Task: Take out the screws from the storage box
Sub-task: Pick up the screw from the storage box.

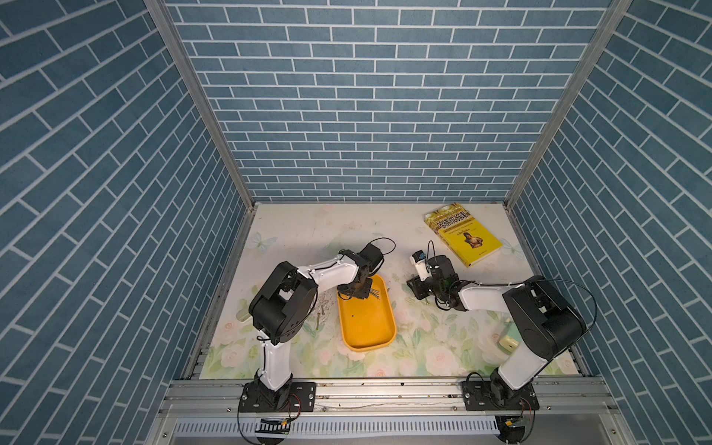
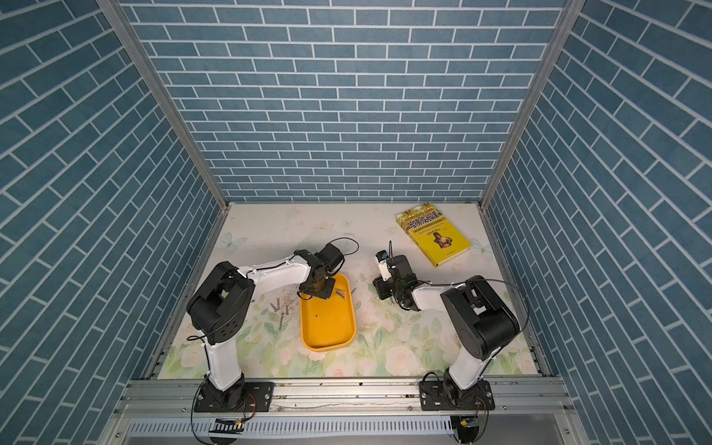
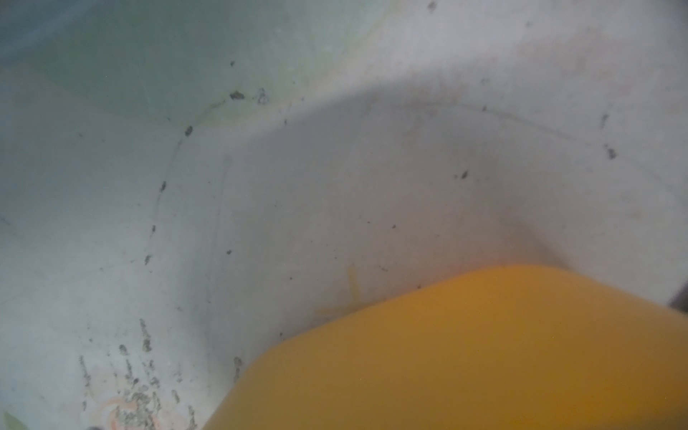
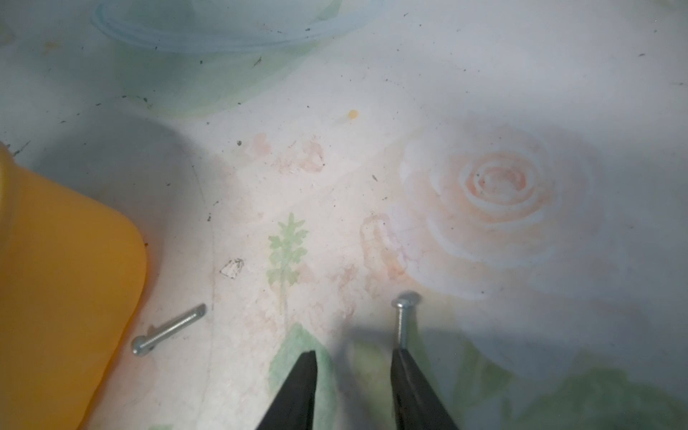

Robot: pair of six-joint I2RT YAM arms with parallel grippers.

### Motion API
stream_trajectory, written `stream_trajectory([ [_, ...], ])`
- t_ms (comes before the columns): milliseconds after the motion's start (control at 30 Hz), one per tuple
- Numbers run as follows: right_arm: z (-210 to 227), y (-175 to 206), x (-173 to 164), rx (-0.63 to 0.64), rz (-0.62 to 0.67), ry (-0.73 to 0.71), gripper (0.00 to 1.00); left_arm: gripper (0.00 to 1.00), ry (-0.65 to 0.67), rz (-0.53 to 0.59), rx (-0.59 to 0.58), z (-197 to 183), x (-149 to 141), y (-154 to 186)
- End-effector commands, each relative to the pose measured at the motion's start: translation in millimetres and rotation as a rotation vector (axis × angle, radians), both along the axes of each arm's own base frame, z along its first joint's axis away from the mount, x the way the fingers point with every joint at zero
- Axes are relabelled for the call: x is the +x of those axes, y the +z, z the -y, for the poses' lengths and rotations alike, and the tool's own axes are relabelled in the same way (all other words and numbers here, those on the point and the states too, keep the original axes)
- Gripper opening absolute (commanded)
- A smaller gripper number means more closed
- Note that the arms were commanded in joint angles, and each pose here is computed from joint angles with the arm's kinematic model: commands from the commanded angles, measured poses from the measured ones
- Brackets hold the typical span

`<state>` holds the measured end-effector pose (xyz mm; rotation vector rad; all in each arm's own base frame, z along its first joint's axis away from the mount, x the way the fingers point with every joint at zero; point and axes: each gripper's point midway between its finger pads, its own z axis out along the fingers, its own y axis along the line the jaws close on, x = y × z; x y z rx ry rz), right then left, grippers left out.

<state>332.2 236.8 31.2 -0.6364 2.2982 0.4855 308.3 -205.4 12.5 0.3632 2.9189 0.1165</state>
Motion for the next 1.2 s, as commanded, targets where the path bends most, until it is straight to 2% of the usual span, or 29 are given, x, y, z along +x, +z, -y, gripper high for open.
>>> stream_trajectory([
  [0, -2.9, -4.8, 0.0, -0.013, -0.014, 0.025, 0.38, 0.29, -0.002, -0.278, 0.161, -44.4, -63.1, -59.4],
  [167, -4.1, -7.4, -0.4, -0.014, -0.024, 0.031, 0.38, 0.16, 0.004, -0.312, 0.158, -47.3, -73.5, -65.6],
  [233, -4.9, -7.6, -0.7, -0.011, -0.027, 0.035, 0.38, 0.17, 0.009, -0.318, 0.164, -49.3, -75.9, -66.6],
  [333, -5.0, -8.5, -1.0, -0.012, -0.029, 0.036, 0.38, 0.40, 0.013, -0.313, 0.165, -49.4, -75.5, -63.9],
  [400, -5.4, -9.0, -0.7, -0.012, -0.030, 0.038, 0.38, 0.48, 0.015, -0.303, 0.161, -48.6, -73.3, -60.3],
  [533, -7.3, -11.4, -1.7, -0.011, -0.041, 0.047, 0.38, 0.50, 0.020, -0.290, 0.162, -48.3, -70.4, -54.1],
  [733, -8.9, -13.5, -1.0, -0.012, -0.051, 0.051, 0.38, 0.44, -0.006, -0.302, 0.160, -43.7, -81.8, -48.3],
  [967, -8.9, -13.2, -1.5, -0.009, -0.050, 0.052, 0.39, 0.42, -0.020, -0.328, 0.190, -48.1, -94.8, -52.2],
  [1167, -7.2, -3.7, -2.8, 0.009, -0.018, 0.049, 0.45, 0.26, -0.024, -0.361, 0.221, -55.0, -101.8, -68.0],
])
